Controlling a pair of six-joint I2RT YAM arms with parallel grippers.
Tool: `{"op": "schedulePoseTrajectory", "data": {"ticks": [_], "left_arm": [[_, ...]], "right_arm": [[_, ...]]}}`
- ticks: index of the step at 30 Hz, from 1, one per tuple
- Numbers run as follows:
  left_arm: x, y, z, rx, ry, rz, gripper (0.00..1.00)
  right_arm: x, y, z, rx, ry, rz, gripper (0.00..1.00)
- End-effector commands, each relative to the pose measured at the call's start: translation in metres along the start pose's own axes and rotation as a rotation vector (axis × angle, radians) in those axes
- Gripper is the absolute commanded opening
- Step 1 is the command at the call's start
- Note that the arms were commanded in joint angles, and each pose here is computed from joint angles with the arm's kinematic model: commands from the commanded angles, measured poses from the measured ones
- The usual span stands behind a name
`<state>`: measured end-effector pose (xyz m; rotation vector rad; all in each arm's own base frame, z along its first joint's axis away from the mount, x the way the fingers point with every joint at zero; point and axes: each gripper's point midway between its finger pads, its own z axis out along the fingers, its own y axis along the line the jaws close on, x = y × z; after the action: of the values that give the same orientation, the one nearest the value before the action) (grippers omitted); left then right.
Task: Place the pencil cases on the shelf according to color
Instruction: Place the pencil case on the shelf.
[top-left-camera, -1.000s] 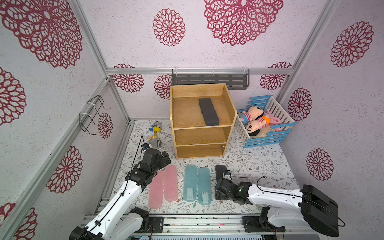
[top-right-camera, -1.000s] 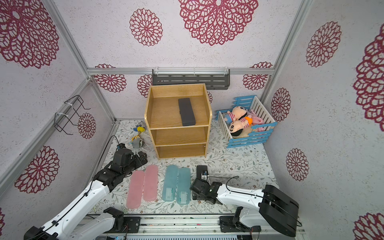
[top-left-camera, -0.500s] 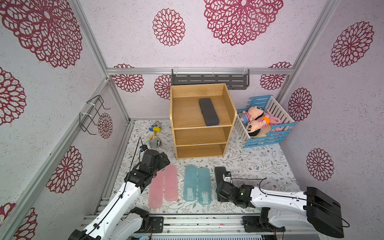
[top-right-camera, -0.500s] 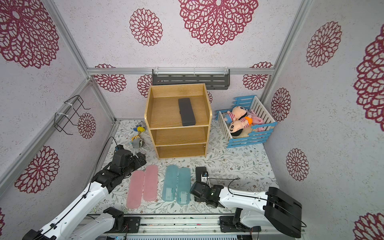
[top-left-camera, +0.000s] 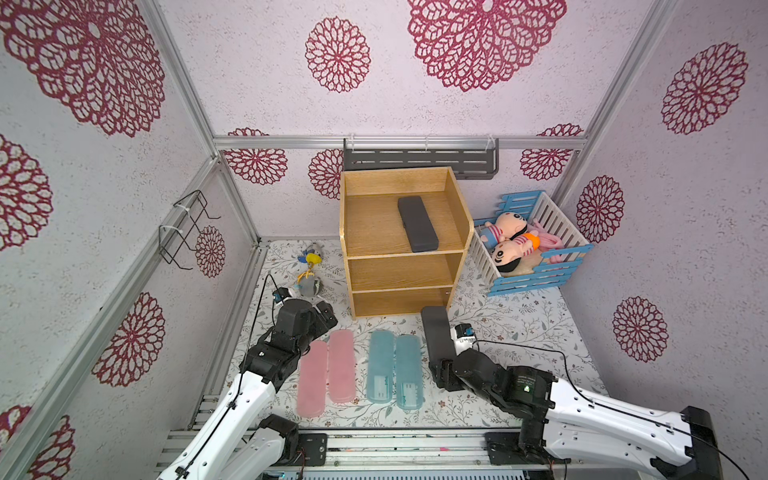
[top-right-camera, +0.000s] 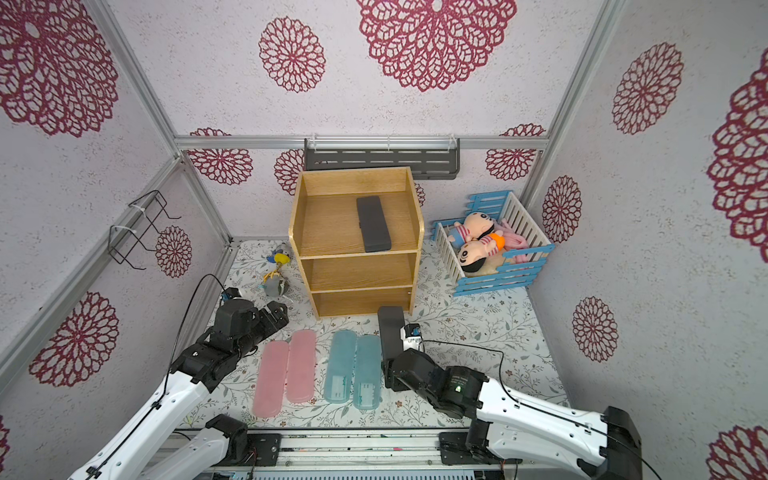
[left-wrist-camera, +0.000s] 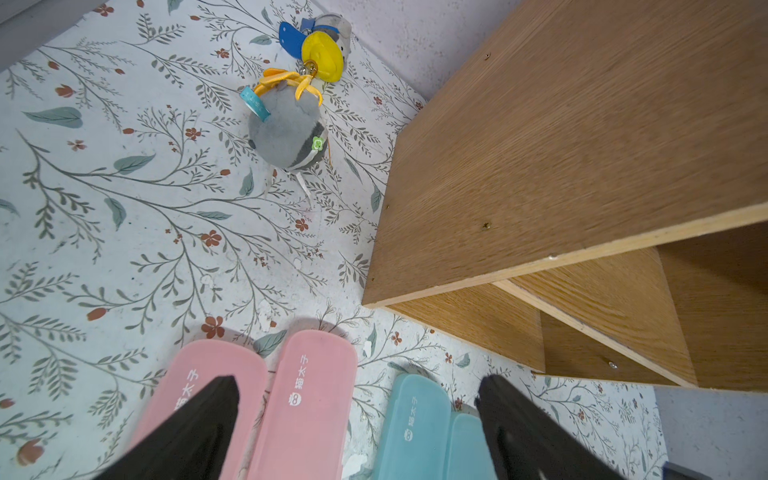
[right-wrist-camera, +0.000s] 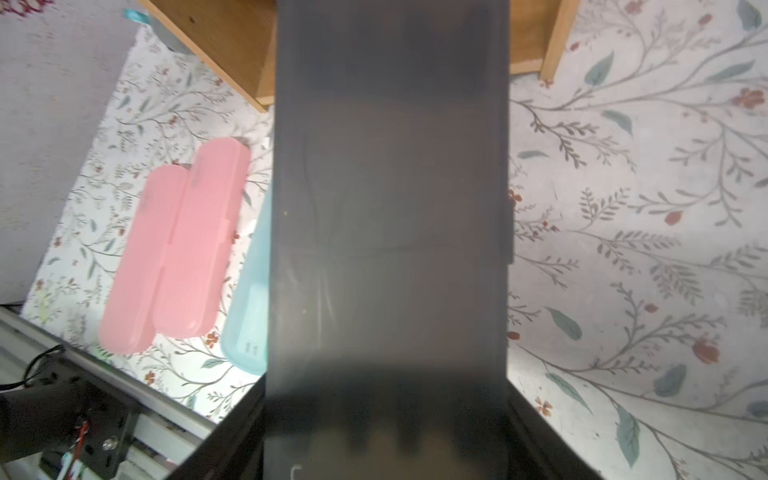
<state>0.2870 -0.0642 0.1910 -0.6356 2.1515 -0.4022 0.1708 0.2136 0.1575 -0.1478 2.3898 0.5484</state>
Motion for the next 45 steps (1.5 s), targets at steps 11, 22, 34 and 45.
{"op": "schedulePoseTrajectory", "data": {"ticks": [11, 22, 34, 45], "left_arm": [[-0.013, -0.017, -0.021, 0.066, -0.011, -0.03, 0.97], [-0.02, -0.036, -0.021, 0.128, -0.012, -0.056, 0.97], [-0.02, -0.064, -0.013, 0.158, 0.054, -0.005, 0.97], [-0.012, -0.064, -0.01, 0.164, 0.081, 0.019, 0.97]], "right_arm": [[-0.115, 0.106, -0.058, -0.241, -0.291, -0.175, 0.55], [-0.221, 0.147, -0.064, -0.11, -0.437, -0.165, 0.57], [-0.304, 0.145, -0.007, 0.04, -0.47, -0.119, 0.58], [-0.329, 0.155, 0.035, 0.102, -0.448, -0.145, 0.66]]}}
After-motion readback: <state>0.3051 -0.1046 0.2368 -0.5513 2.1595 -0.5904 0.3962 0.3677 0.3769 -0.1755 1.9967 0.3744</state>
